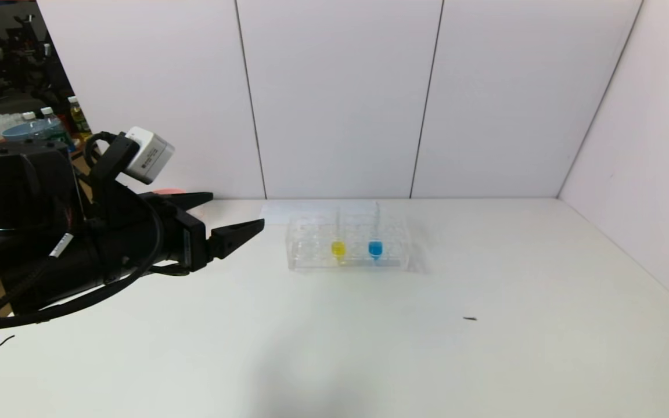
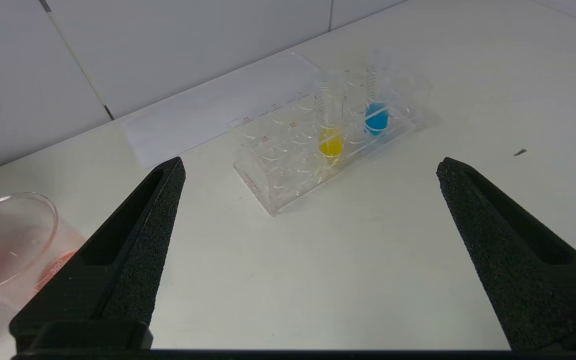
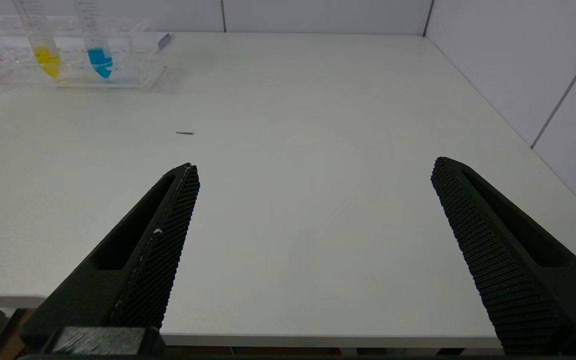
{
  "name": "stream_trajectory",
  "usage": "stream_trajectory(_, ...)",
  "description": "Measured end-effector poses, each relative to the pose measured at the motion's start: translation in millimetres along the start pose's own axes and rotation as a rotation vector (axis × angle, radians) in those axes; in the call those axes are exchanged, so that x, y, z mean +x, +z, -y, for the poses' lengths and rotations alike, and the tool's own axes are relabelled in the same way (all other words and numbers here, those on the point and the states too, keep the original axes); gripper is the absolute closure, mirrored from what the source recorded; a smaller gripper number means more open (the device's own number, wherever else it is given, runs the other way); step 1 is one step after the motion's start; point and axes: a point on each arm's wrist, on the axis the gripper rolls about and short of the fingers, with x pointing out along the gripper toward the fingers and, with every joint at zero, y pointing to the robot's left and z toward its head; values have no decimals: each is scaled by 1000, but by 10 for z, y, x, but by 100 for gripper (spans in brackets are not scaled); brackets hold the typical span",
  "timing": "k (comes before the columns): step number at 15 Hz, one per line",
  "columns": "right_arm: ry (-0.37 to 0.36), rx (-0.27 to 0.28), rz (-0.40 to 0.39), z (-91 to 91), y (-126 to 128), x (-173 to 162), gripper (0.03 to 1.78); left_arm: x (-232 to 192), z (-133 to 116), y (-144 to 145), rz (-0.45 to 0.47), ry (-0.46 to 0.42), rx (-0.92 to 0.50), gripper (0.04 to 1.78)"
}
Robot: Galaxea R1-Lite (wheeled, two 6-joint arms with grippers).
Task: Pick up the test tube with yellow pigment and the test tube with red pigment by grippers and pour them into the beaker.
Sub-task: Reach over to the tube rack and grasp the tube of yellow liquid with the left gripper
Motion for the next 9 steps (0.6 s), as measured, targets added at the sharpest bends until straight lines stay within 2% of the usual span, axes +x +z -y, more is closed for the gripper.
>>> stream_trajectory(9,0,0,0,0,0,0,11,413,69,-167,4,-57,-40,6)
